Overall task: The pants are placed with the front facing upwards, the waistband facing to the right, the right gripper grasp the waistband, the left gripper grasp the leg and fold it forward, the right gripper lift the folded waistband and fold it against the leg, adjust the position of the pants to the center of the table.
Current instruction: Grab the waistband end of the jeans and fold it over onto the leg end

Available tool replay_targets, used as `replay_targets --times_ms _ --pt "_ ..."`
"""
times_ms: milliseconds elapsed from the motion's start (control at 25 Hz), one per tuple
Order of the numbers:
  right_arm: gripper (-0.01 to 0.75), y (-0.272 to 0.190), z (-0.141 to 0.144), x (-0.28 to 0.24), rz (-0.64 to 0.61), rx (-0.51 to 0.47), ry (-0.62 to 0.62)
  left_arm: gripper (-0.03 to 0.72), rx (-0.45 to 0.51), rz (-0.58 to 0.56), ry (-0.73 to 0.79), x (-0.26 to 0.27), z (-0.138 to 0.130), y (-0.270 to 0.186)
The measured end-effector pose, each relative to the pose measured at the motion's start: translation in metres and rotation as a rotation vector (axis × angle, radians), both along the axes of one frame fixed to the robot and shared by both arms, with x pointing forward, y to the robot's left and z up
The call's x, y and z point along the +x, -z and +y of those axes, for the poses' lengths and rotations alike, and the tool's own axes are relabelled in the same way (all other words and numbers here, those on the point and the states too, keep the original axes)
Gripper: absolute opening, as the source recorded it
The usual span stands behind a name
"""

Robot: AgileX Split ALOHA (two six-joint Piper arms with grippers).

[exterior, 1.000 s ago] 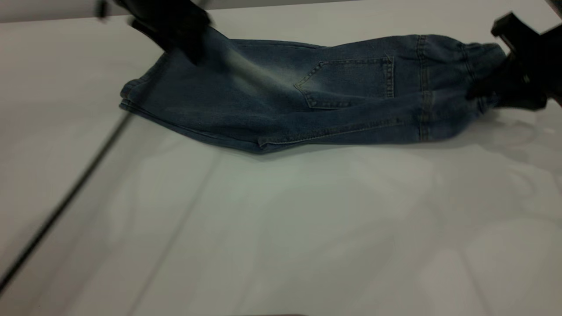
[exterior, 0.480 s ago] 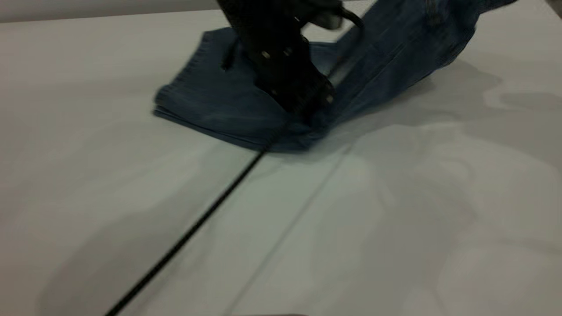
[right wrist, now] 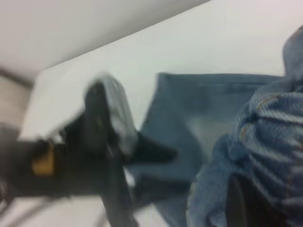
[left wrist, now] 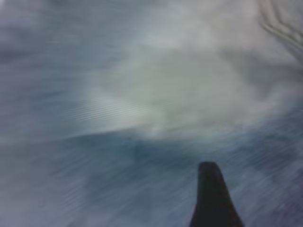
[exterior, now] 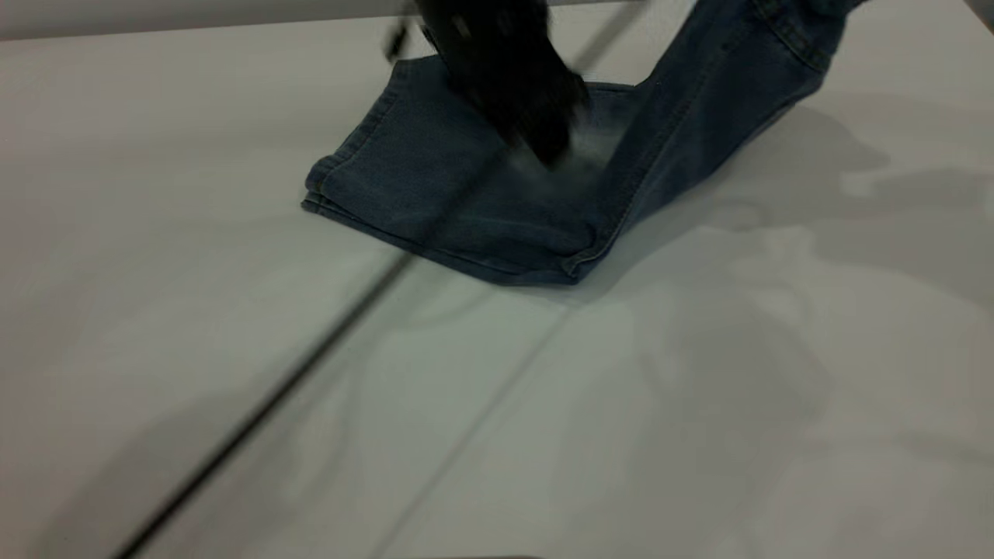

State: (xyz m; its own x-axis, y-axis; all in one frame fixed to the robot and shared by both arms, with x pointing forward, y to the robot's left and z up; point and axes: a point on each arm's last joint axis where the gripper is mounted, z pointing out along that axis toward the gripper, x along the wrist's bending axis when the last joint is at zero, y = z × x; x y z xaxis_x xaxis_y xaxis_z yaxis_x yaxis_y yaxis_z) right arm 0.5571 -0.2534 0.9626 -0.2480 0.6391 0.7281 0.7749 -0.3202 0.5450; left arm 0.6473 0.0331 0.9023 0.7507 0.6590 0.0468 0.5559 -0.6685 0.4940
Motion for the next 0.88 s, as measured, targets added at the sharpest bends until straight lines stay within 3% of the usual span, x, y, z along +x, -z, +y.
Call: replay_targets --times_ms 200,360,600,880 --pt "0.089 -0.004 0.008 0.000 -0.035 0.020 -0.031 0.391 0.084 0.009 -0.038 0.015 0.040 -0.015" --pt "0.089 -0.018 0.038 0.007 -0.099 0.005 -0.112 0.391 0.159 0.062 -0.074 0.021 0.063 0.002" --pt "0.089 -0.038 0.080 0.014 -0.182 -0.042 -0.188 0.391 0.198 0.093 -0.070 0.023 0.066 0.029" --pt "0.089 -0.042 0.094 0.015 -0.207 -0.087 -0.198 0.391 0.198 0.121 -0.076 0.023 0.065 0.051"
